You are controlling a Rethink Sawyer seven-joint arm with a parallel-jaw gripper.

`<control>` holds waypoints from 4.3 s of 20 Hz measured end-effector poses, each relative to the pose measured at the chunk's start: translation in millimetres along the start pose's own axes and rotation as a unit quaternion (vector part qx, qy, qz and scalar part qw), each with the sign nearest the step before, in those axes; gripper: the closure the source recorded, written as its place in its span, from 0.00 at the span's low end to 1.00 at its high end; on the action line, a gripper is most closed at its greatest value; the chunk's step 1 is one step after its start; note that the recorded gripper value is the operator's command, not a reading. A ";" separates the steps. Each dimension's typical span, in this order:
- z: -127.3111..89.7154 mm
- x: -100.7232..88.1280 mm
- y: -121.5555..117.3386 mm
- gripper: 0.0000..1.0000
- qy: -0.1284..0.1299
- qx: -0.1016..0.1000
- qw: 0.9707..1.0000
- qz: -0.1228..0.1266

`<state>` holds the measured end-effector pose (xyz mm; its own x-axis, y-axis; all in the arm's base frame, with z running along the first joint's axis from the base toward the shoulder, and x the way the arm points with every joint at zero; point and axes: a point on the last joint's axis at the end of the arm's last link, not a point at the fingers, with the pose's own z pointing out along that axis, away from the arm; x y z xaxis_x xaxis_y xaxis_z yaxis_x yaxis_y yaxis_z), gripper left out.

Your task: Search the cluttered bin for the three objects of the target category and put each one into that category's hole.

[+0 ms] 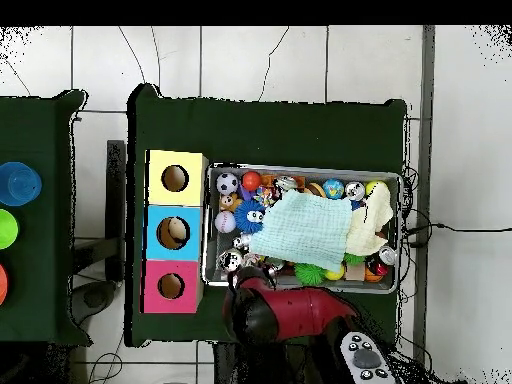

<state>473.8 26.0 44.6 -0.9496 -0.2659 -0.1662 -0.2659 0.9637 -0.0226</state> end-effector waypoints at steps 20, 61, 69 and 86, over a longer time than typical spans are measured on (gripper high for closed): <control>52.1 42.4 22.6 0.00 -0.028 -0.002 1.000 0.001; 27.5 24.6 2.9 1.00 -0.004 -0.002 1.000 0.011; 14.9 5.9 -0.9 1.00 0.006 -0.020 1.000 0.024; -19.8 -35.8 23.3 1.00 0.030 -0.034 0.998 0.041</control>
<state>498.4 57.5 69.5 -0.9762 -0.1893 -0.1063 -0.1958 0.9791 0.0550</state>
